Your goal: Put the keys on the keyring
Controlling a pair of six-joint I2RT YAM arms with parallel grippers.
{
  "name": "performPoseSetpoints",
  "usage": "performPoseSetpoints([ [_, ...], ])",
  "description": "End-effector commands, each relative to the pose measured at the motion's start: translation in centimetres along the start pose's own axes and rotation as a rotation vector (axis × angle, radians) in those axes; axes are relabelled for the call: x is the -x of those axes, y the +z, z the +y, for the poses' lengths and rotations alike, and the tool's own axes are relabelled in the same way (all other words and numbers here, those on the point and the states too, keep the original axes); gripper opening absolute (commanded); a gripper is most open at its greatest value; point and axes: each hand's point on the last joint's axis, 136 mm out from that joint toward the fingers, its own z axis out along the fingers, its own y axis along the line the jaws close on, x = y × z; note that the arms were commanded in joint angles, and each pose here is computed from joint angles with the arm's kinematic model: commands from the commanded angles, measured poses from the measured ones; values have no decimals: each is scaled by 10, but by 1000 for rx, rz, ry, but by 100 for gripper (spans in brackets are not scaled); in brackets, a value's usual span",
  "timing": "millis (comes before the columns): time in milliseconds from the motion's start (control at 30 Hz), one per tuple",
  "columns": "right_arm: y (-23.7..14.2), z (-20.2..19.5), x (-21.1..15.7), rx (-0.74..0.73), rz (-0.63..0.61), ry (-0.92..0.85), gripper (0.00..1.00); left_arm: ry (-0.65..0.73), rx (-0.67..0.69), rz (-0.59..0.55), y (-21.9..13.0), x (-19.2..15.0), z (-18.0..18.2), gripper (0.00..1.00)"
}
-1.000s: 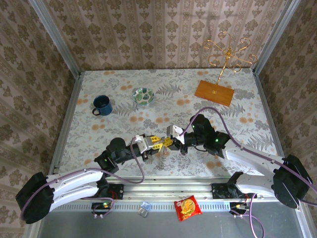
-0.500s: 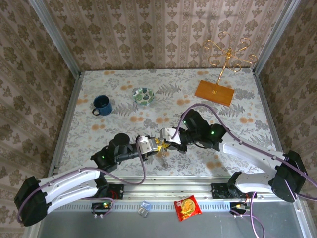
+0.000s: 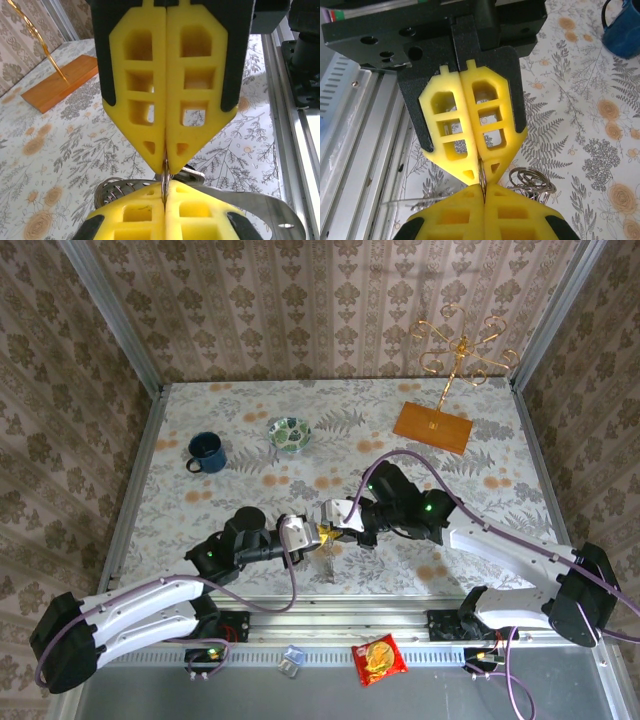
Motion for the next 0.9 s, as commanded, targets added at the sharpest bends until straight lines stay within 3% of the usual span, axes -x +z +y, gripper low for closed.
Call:
performPoseSetpoints([
  [0,-2,5,7,5,-52,25,4,19,30,-116,-3,26,6,0],
  [100,-5,1,-3,-36,-34,45,12,18,35,-113,-4,22,5,0],
  [200,-8,0,-7,-46,-27,55,12,21,32,-107,-5,19,4,0],
  [367,-9,0,-14,-51,-7,70,10,26,33,-98,-4,17,4,0],
  [533,-9,1,-16,-42,-3,81,0,27,37,-104,-5,18,4,0],
  [867,0,-15,-40,-116,44,155,0,34,36,-139,-6,25,4,0],
])
